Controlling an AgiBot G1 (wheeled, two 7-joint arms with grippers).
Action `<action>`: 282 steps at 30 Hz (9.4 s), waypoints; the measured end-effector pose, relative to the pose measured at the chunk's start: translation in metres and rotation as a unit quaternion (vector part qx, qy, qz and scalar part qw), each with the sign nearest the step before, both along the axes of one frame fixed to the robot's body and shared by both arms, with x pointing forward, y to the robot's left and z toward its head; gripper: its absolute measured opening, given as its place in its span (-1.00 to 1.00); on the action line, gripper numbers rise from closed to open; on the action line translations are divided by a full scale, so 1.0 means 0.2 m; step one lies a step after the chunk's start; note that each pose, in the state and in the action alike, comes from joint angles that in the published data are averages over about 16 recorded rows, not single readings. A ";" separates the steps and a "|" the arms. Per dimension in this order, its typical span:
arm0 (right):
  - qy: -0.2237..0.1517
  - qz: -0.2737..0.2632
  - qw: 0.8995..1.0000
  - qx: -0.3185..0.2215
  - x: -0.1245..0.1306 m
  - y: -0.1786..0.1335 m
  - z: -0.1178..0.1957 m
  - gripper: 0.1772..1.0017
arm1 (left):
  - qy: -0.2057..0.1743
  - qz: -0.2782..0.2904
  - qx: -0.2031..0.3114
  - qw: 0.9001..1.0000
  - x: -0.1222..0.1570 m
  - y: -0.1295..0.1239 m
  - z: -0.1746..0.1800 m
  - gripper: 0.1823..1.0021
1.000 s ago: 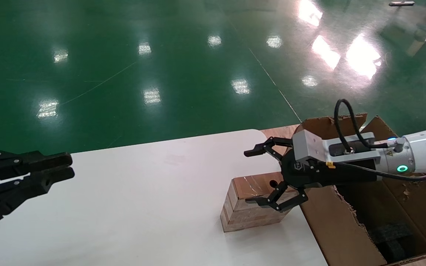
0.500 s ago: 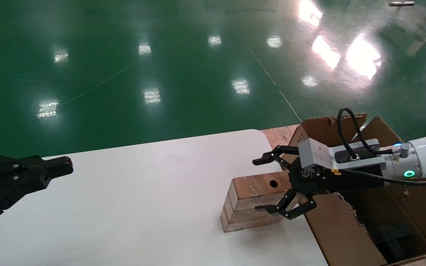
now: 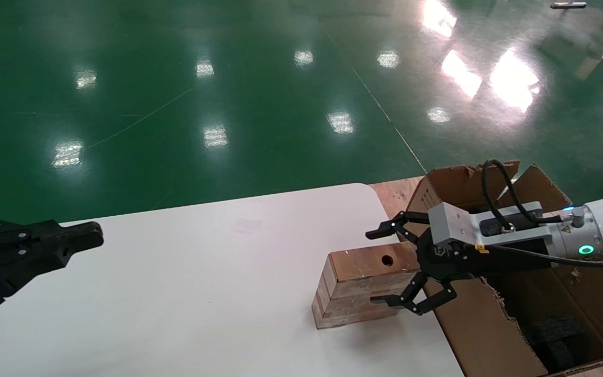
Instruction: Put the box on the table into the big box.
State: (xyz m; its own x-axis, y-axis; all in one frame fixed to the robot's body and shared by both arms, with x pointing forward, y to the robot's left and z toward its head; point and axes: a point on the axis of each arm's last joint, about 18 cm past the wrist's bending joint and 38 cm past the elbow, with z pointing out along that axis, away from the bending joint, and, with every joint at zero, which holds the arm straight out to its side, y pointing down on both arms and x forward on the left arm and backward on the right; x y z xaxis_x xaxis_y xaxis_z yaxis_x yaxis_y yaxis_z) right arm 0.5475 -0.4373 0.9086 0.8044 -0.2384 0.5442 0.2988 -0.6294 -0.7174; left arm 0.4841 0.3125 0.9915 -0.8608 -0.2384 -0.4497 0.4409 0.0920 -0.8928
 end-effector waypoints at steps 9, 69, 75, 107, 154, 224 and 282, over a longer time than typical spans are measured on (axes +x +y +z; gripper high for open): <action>0.001 -0.008 1.000 -0.005 0.03 -0.02 -0.02 1.00 | 0.000 0.000 0.000 1.000 0.00 0.00 0.00 -0.98; 0.006 -0.018 1.000 0.003 0.08 -0.02 -0.05 0.07 | 0.000 0.000 0.000 1.000 0.00 0.00 0.00 0.42; 0.000 -0.015 1.000 0.011 0.07 -0.01 0.01 -0.17 | 0.000 0.000 0.000 1.000 0.00 0.00 0.00 0.68; -0.091 -0.294 0.928 0.209 -0.41 -0.82 0.71 -0.30 | 0.000 0.000 0.000 1.000 0.00 0.00 0.00 1.00; -0.007 -0.502 0.821 0.272 -0.57 -1.26 -0.12 -0.31 | 0.000 0.000 0.000 1.000 0.00 0.00 0.00 1.00; 0.064 -0.594 0.759 0.258 -0.37 -1.28 -0.46 -0.31 | 0.000 0.000 0.000 1.000 0.00 0.00 0.00 1.00; -0.006 -0.448 0.857 0.253 -0.10 -1.00 -0.12 0.93 | 0.000 0.000 0.000 1.000 0.00 0.00 0.00 1.00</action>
State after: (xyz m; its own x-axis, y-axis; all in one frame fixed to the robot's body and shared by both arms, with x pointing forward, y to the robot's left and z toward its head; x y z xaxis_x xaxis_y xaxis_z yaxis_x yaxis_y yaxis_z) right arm 0.5280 -0.6366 0.8836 0.1696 -0.9660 0.1952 -0.1322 -0.2186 -0.9668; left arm 0.4842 0.3127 0.9915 -0.8608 -0.2395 -0.4491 0.4405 0.0917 -0.8931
